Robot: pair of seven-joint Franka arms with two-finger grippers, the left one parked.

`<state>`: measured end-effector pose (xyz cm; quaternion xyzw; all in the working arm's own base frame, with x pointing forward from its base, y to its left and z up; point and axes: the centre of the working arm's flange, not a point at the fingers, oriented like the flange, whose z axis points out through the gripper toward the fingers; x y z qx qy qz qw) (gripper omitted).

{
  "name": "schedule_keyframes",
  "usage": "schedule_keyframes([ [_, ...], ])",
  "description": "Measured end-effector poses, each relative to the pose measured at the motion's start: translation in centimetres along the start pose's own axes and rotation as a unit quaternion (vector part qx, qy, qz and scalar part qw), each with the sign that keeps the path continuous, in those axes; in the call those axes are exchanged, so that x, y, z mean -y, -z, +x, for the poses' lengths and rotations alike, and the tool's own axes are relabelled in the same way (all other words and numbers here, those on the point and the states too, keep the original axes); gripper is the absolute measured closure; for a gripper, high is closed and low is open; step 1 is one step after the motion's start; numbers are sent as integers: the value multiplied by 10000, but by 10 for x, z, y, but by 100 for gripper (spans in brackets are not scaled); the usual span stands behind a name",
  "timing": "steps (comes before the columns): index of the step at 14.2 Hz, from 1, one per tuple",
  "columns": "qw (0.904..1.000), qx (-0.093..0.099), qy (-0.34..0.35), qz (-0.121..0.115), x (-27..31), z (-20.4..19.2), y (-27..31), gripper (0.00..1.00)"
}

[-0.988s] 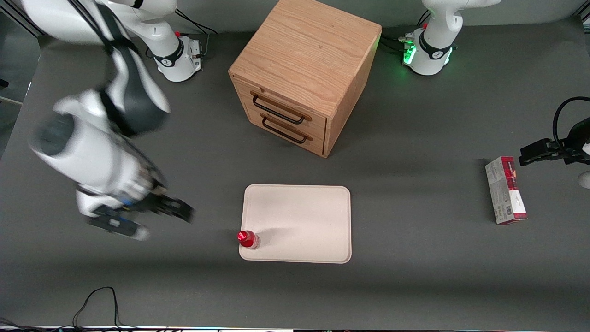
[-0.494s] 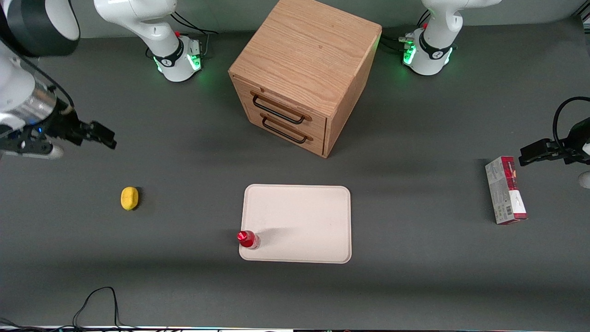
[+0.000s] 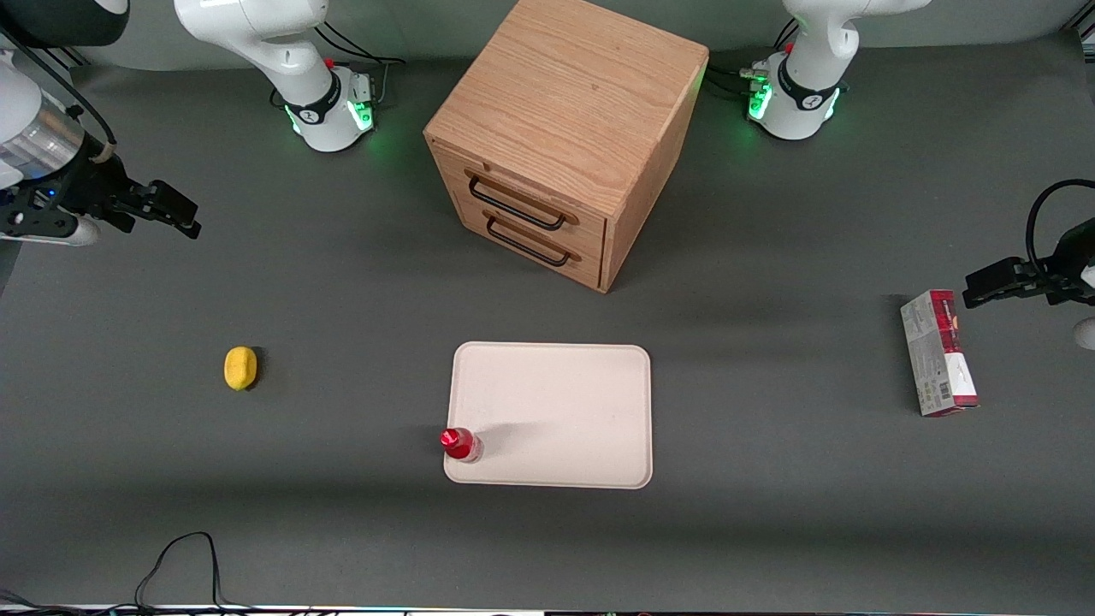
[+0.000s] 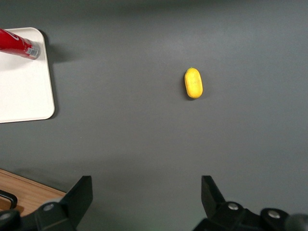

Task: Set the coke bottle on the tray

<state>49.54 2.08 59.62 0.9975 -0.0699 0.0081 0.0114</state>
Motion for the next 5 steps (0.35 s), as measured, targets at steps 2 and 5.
schedule_keyframes([
  [2,10000,-15,-10,2,-1,-1,11,0],
  [5,10000,-36,-21,12,-2,-2,23,0],
])
